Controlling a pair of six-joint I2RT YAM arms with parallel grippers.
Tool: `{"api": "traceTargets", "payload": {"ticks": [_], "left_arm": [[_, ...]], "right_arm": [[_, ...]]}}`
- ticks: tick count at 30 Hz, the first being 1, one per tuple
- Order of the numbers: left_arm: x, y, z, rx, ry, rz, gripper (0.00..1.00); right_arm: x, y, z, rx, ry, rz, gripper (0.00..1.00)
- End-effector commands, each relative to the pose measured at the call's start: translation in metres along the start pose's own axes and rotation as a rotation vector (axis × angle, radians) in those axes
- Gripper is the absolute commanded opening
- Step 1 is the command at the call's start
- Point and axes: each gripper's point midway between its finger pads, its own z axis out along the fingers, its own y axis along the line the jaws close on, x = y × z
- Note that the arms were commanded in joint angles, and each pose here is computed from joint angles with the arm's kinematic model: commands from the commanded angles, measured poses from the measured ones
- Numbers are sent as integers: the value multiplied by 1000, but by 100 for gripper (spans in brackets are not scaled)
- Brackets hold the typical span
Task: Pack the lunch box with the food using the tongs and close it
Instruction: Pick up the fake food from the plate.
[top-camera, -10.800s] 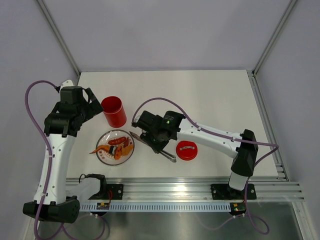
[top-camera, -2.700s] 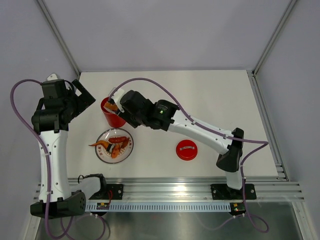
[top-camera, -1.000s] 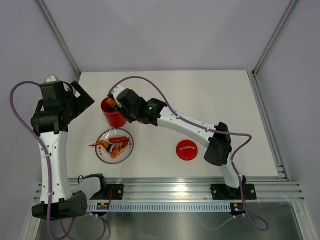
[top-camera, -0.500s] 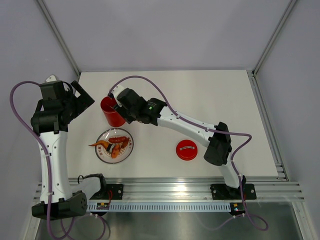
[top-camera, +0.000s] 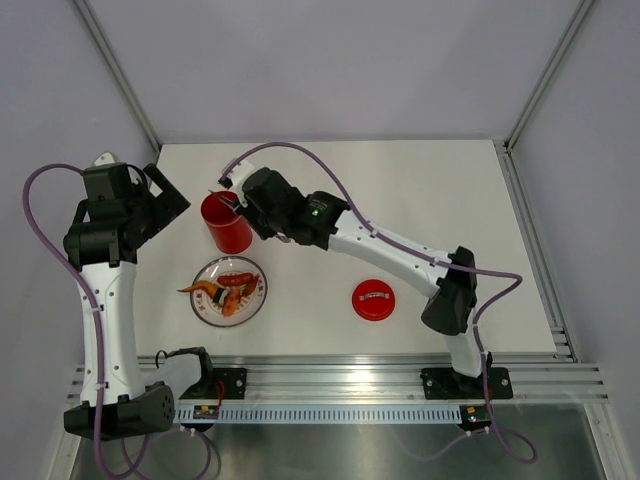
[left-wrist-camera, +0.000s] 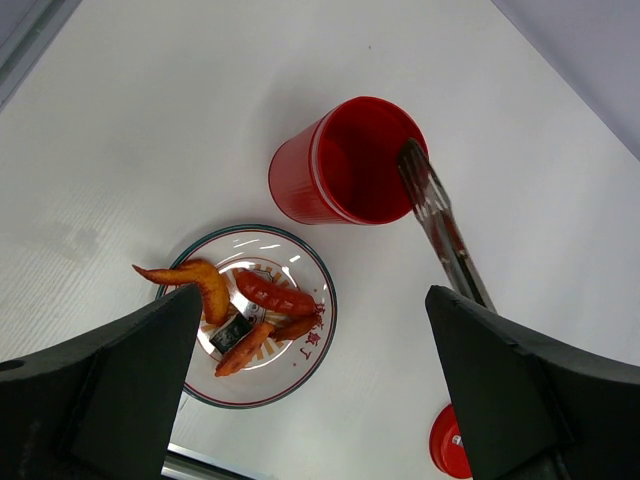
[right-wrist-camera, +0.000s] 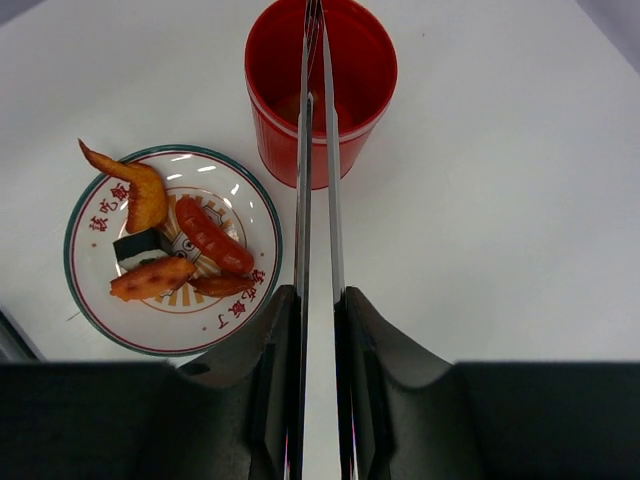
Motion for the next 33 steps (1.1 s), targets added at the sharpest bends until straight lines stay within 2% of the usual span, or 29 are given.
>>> {"api": "traceTargets", "payload": {"ticks": [1,6,7,14,16,23,33], "left_arm": [[-6,-5,-3,37,-29,6,99],[-10,-6,-7,38,-40,5,99],[-10,-6,-8,36,-38,8,99],[-16,-7,-15,38,-64,5,99],[-17,-7,-15,36,-67,7,99],[-15,-3,-15,23,-66,9,99],[-8,1,-13,17,-52,11,99]], "right_arm": [[-61,-14,-63,-14,-197,68,25],[-45,-13,-96,-28,-190,85,25],[-41,-11,-100,-32,-184,128,25],[34,7,-120,-44,-22,204,27],[60,19,-119,-55,40,218,28],[103,65,-117,-165,148,259,29],[115,127,-91,-269,193,262,31]]}}
